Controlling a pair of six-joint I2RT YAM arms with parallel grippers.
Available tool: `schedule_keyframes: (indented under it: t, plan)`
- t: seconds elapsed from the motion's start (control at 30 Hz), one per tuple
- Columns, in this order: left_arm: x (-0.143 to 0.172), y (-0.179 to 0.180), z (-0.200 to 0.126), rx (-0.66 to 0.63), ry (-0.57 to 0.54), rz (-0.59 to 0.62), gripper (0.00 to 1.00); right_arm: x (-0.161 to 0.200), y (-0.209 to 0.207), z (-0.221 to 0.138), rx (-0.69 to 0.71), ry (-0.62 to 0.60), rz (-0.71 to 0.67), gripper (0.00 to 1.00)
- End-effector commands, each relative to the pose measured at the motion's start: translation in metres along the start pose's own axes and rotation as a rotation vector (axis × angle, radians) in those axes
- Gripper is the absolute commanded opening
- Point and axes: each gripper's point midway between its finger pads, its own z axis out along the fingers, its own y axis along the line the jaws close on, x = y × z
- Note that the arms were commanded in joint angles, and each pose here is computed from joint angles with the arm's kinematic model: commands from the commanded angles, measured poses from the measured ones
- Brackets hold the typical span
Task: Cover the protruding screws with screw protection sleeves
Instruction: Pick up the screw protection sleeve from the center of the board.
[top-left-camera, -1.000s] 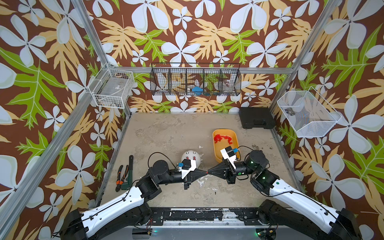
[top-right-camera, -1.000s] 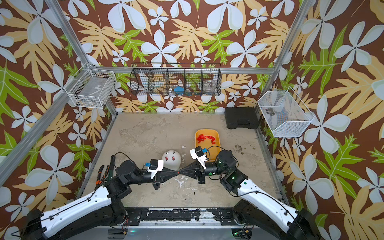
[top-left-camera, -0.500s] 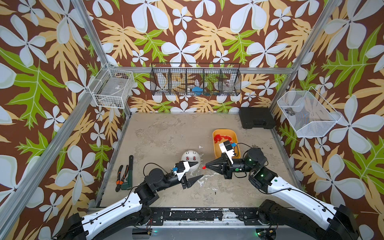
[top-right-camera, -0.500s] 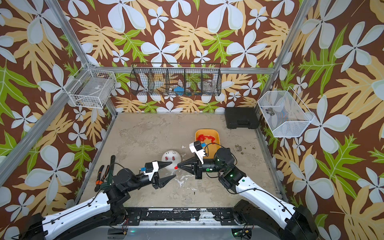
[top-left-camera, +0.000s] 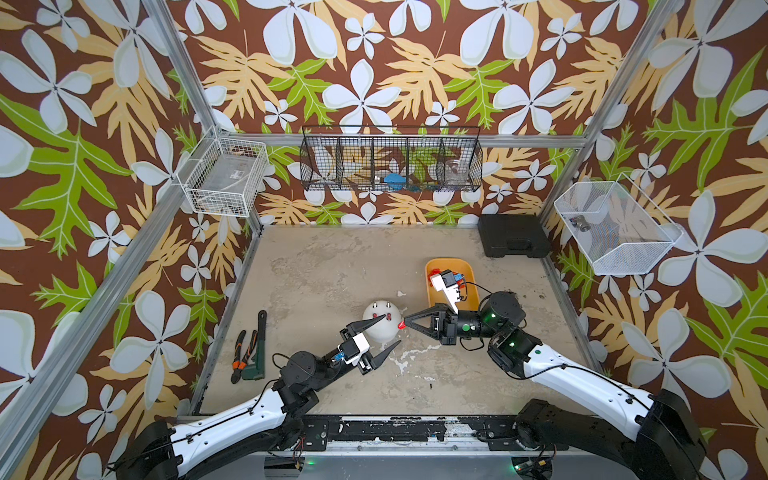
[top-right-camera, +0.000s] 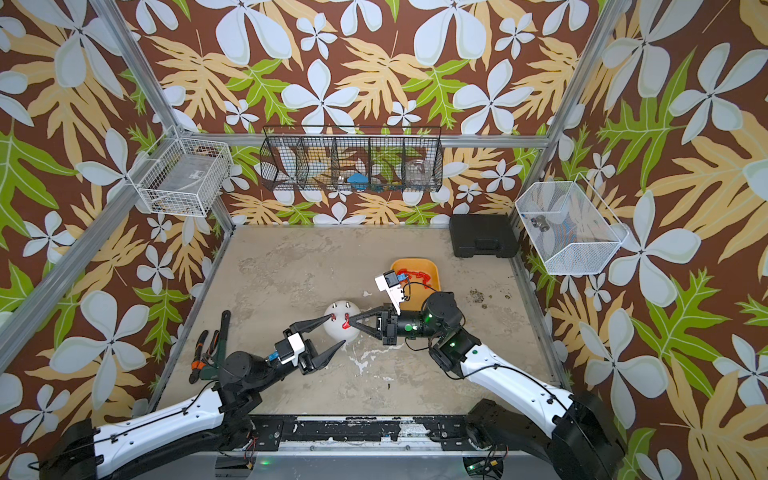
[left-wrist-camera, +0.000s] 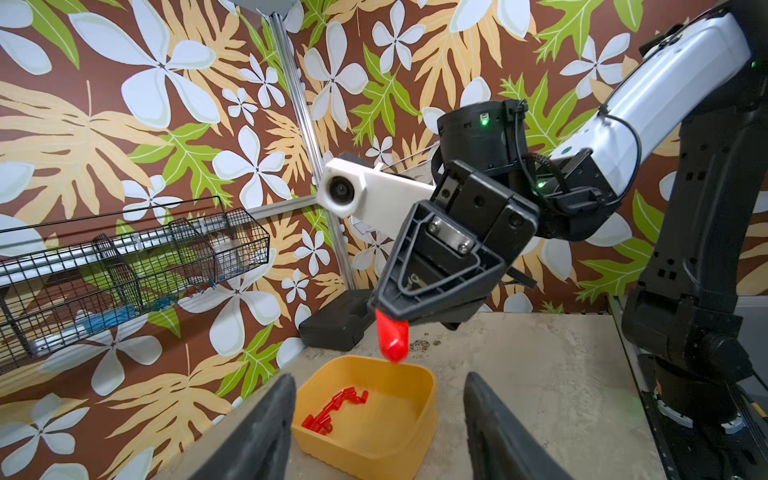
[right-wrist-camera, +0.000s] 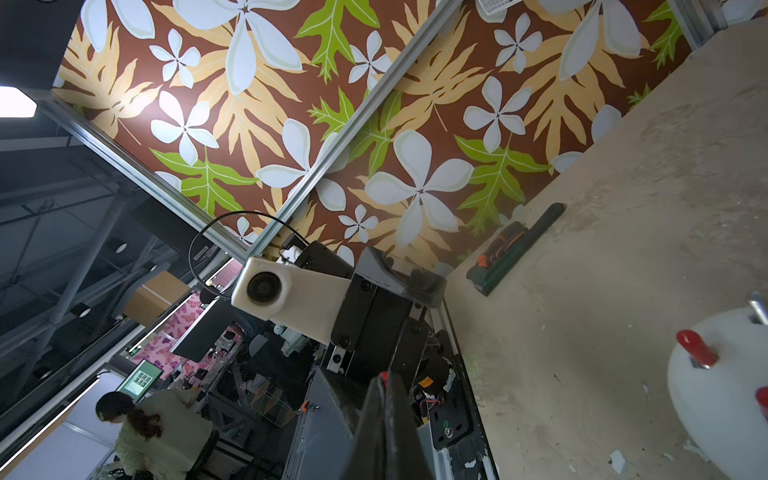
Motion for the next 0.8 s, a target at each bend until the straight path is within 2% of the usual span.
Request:
schedule_keyframes:
  t: [0.0, 0.2, 0.3, 0.43, 0.53, 0.77]
  plan:
    - [-0.0068, 0.0030, 0.0038, -0.018, -0.021, 0.030, 0.63, -0.0047, 0.0086, 0.0023, -0.041, -0.013, -0.003, 0.00]
    - [-0.0025, 0.0034, 0.0063, -0.021, -0.005, 0.034, 0.54, -0.0026, 0.0112, 0.0027, -0.053, -0.014, -0.009, 0.00]
    - [-0.0038, 0.0020, 0.0070, -0.011, -0.009, 0.036, 0.44, 0.0001, 0.0078, 0.0039, -0.047, -0.007, -0.009, 0.00]
    - [-0.0042, 0.0019, 0.0088, -0.009, -0.006, 0.035, 0.38, 0.0012, 0.0061, 0.0051, -0.045, -0.001, -0.014, 0.00]
    - [-0.0025, 0.0014, 0.0094, -0.006, 0.000, 0.037, 0.37, 0.0036, 0.0036, 0.0065, -0.035, 0.009, -0.018, 0.00]
    - [0.0000, 0.0003, 0.0106, 0.001, 0.011, 0.034, 0.17, 0.0019, 0.0043, 0.0063, -0.030, 0.000, -0.030, 0.00]
